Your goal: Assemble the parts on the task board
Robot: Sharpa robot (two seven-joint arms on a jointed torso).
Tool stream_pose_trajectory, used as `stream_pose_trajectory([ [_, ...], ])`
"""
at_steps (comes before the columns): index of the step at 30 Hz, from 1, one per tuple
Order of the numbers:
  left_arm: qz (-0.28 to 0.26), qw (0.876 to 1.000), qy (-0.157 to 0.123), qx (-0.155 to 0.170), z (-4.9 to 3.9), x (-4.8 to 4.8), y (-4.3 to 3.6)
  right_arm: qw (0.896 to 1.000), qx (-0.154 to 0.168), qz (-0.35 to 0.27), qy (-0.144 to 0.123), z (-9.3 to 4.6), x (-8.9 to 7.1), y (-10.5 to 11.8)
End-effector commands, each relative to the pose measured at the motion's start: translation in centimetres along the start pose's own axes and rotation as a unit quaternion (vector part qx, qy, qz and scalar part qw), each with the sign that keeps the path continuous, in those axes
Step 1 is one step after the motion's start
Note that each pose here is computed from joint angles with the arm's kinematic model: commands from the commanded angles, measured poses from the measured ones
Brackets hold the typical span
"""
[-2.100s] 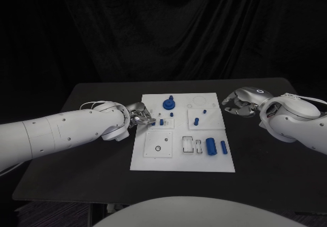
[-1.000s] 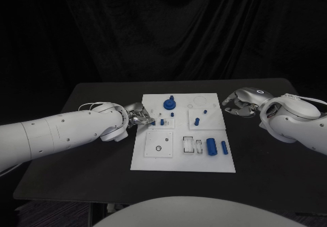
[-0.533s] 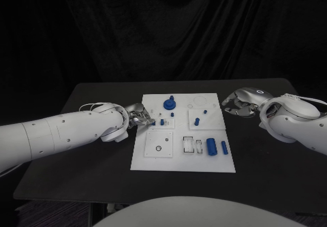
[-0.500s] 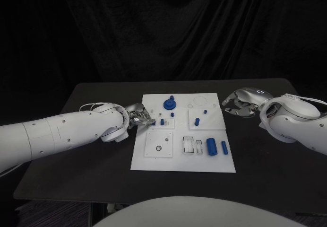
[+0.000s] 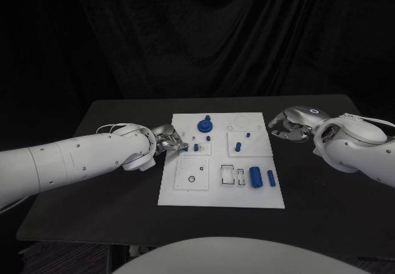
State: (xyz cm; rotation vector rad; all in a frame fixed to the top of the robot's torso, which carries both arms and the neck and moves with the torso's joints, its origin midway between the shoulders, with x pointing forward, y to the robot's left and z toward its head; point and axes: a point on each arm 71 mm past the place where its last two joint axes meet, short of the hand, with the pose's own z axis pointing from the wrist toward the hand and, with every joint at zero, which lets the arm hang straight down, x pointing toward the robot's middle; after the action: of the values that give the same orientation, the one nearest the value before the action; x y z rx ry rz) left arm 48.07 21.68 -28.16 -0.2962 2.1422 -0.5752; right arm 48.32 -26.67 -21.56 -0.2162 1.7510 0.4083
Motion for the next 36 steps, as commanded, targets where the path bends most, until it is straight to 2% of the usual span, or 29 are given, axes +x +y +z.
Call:
stream_pose_trajectory([
  [1, 0.0, 1.0, 0.009, 0.009, 0.07, 0.39, -0.3, 1.0, 0.005, -0.001, 0.004, 0.0, 0.2, -0.1],
  [17, 0.001, 1.0, 0.011, -0.005, 0.14, 0.33, 0.24, 1.0, 0.006, -0.001, 0.006, 0.0, 0.3, -0.1],
  [25, -0.002, 1.0, 0.002, 0.007, 0.15, 0.24, 0.1, 1.0, 0.006, -0.001, 0.006, -0.1, 0.3, -0.1],
  [30, -0.006, 0.999, -0.019, 0.031, 0.11, -0.05, -0.2, 1.0, 0.006, -0.001, 0.006, -0.1, 0.3, -0.1],
  [35, 0.0, 0.995, -0.062, 0.072, -0.1, -0.71, -0.63, 1.0, 0.006, 0.0, 0.004, -0.2, 0.2, -0.2],
  [36, 0.013, 0.992, -0.082, 0.09, -0.25, -1.0, -0.8, 1.0, 0.006, 0.0, 0.003, -0.2, 0.2, -0.2],
])
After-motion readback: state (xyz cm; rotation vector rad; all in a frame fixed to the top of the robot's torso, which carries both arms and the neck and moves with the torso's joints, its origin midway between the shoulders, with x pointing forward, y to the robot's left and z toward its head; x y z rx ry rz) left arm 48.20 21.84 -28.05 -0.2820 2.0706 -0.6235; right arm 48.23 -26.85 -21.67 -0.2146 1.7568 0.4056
